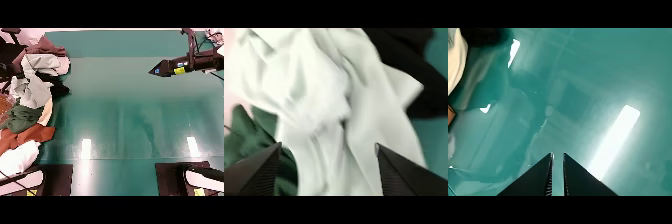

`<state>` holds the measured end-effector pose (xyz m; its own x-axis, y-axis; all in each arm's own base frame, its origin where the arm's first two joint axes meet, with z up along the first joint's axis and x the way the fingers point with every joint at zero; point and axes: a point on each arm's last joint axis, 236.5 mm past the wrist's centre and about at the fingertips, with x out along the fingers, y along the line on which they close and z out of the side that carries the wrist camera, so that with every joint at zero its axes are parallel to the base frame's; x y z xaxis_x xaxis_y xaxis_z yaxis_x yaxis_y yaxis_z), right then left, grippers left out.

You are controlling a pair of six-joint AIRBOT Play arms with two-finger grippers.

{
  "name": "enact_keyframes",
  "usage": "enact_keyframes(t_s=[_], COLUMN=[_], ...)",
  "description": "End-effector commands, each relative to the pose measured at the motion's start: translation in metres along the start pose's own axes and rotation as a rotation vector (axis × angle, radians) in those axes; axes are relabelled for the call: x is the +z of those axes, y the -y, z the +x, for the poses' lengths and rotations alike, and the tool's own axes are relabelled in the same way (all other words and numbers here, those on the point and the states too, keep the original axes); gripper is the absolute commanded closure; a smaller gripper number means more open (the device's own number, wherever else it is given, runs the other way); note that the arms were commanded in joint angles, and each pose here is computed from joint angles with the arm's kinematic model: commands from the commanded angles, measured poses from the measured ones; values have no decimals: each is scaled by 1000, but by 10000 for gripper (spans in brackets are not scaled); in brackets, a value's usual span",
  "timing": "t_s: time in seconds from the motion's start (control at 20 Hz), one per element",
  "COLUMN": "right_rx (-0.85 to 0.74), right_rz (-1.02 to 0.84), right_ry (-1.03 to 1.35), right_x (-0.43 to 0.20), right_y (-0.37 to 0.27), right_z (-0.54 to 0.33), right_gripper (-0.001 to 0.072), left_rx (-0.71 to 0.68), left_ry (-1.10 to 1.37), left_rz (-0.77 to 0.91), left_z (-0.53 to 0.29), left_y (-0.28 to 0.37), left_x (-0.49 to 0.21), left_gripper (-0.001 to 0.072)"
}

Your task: Fold the shirts.

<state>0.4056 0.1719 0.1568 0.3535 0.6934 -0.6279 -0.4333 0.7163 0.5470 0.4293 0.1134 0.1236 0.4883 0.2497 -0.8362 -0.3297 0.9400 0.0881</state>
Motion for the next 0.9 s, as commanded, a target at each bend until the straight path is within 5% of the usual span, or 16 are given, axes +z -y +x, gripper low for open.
enact_keyframes(t_s=[0.0, 0.2, 0.25, 0.3, 0.35, 0.4, 0.55, 0.85], right_rx=[-12, -24, -20, -17, -18, -15, -12, -71], right_rz=[22, 54, 61, 63, 71, 81, 82, 137], right_ry=[-34, -42, -48, -52, -51, -56, -63, 185], right_x=[3, 1, 0, -1, -1, -2, -3, 50], right_y=[10, 12, 11, 8, 8, 6, 4, 37], right_z=[5, 5, 6, 7, 7, 8, 9, -20], right_gripper=[531, 506, 506, 508, 513, 521, 687, 688], left_rx=[102, 104, 71, 26, -32, -109, -313, -614], left_ry=[10, -30, -10, 4, 7, 15, 123, 836], left_rz=[8, -77, -98, -104, -108, -126, -210, -115], left_z=[55, 86, 87, 87, 86, 79, 12, -307], left_y=[-22, -42, -38, -28, -14, 3, 44, 97], left_x=[12, 4, 9, 13, 14, 18, 53, 132], left_gripper=[26, 34, 134, 315, 599, 685, 686, 687])
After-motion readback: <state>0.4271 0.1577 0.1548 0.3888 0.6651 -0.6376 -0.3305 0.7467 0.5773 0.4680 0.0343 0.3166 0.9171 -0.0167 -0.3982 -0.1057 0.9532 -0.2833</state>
